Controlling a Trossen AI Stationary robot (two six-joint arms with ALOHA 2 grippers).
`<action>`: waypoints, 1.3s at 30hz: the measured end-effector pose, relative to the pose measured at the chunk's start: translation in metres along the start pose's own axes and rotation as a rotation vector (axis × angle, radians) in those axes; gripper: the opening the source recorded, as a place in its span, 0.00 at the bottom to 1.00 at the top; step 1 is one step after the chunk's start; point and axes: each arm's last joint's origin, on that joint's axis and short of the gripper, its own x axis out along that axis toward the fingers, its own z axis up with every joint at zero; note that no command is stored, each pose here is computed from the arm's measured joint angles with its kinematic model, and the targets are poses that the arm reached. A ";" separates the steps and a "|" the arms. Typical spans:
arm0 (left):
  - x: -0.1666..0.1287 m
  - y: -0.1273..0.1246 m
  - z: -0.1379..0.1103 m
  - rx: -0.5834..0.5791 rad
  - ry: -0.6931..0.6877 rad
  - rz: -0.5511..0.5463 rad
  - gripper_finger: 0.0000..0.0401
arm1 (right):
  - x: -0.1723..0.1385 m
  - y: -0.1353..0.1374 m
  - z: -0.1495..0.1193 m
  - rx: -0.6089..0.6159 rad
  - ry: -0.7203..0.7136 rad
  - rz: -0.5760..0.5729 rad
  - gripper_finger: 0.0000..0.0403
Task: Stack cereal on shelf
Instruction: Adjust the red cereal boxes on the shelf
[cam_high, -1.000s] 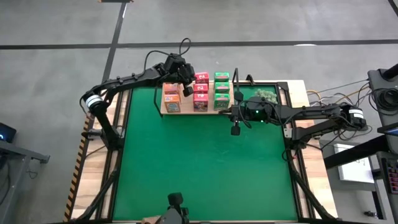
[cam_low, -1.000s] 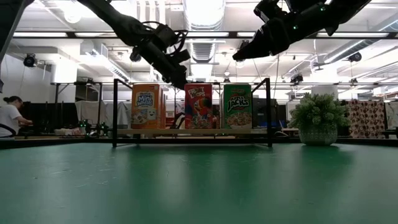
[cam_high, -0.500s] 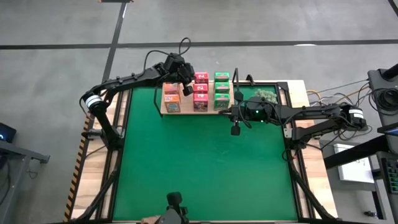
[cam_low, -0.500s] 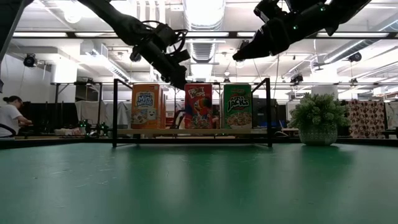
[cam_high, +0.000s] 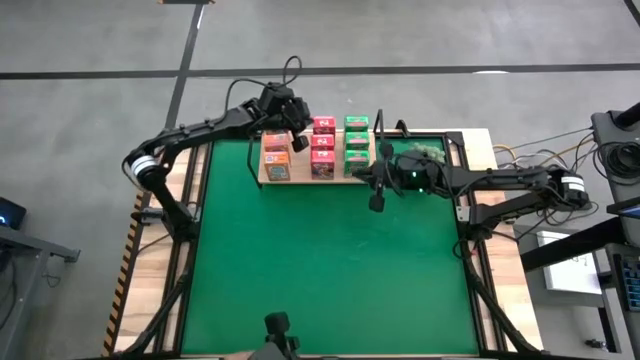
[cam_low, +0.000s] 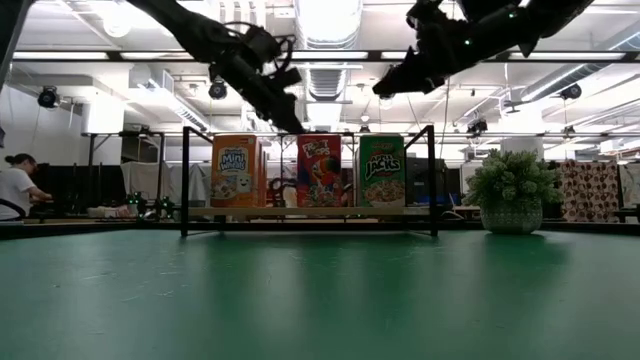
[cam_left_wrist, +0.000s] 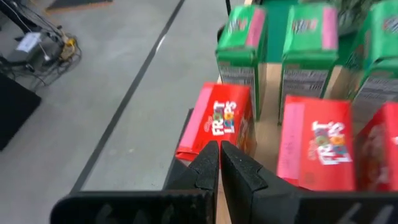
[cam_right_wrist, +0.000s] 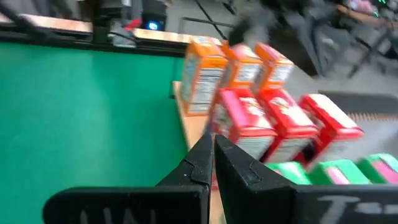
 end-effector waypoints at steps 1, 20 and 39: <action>-0.005 0.000 0.002 -0.002 -0.010 0.004 0.00 | 0.000 -0.004 0.002 0.018 0.010 -0.010 0.02; -0.112 -0.064 -0.022 0.009 -0.369 -0.005 0.00 | 0.083 -0.107 0.055 0.026 0.381 -0.115 0.02; -0.150 -0.071 -0.044 -0.017 -0.464 0.024 0.00 | 0.132 -0.178 0.038 0.068 0.544 -0.093 0.02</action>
